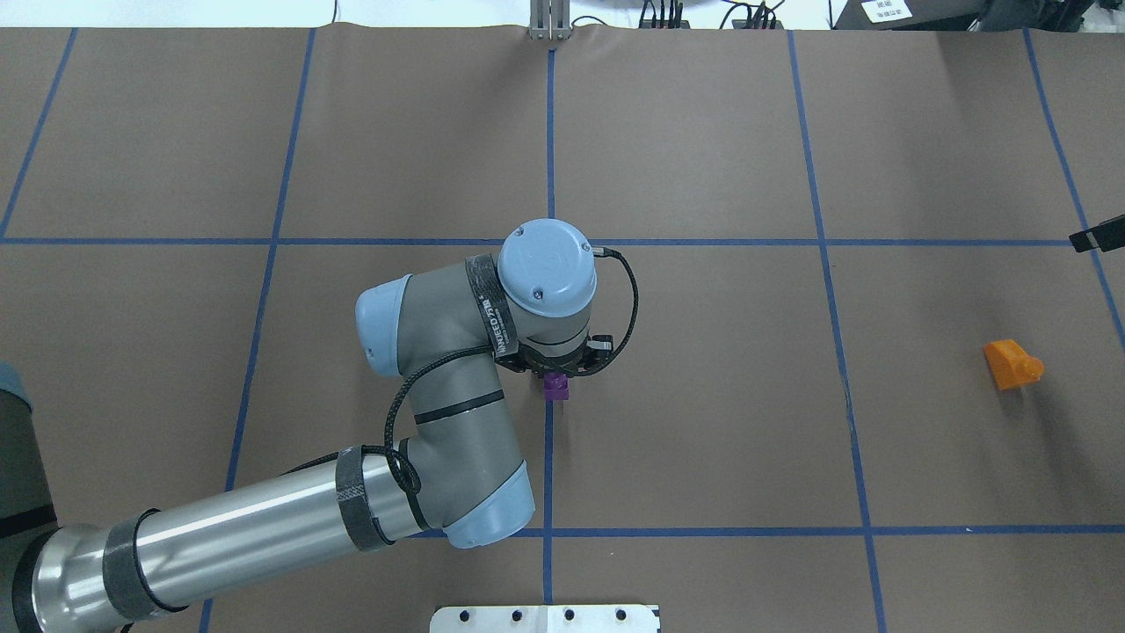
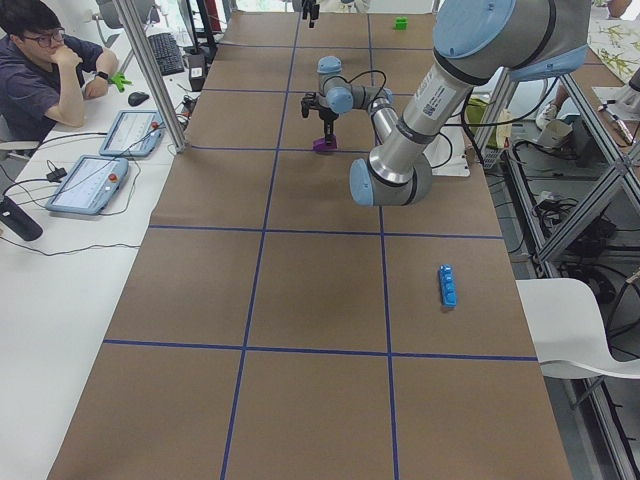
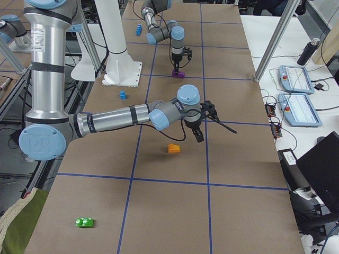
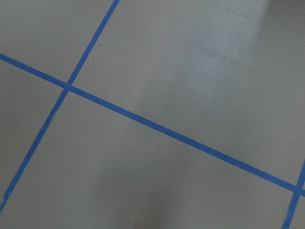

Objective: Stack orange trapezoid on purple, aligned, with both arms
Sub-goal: 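Carry the purple block with the left gripper to the table center, then release the purple block and raise the left gripper while the right gripper approaches, then lower the right gripper onto the orange trapezoid block and grasp it, then carry the orange block with the right gripper over the purple block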

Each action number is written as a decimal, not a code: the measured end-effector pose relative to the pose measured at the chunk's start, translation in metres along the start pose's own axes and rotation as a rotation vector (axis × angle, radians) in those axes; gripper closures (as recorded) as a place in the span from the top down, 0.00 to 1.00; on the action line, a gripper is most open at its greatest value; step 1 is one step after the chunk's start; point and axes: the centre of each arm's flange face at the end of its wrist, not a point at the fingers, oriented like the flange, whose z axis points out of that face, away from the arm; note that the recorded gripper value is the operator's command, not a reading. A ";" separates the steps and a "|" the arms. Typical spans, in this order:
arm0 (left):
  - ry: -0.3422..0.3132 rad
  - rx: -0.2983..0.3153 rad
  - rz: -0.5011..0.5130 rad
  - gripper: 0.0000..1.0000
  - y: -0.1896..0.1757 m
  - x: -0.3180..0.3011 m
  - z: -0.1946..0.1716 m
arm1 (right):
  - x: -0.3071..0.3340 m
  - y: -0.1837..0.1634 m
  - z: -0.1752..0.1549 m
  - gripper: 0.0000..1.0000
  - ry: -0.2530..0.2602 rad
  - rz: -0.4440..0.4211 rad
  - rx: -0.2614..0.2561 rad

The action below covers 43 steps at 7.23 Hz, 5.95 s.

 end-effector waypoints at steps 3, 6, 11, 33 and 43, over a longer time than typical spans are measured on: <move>-0.007 0.008 0.013 0.00 -0.001 -0.001 0.005 | 0.000 0.000 0.000 1.00 0.001 0.000 0.000; -0.014 0.012 0.031 0.15 0.001 0.000 0.008 | 0.000 0.000 0.000 1.00 0.001 -0.001 0.000; -0.015 0.014 0.033 1.00 0.003 0.001 0.009 | 0.001 0.000 0.002 1.00 0.002 0.000 -0.002; -0.114 0.008 0.539 1.00 -0.128 -0.562 -0.250 | -0.043 0.121 0.156 0.00 0.039 0.207 -0.089; -0.097 -0.001 0.337 1.00 -0.108 -0.629 -0.236 | -0.270 -0.115 0.091 0.00 0.023 0.292 -0.121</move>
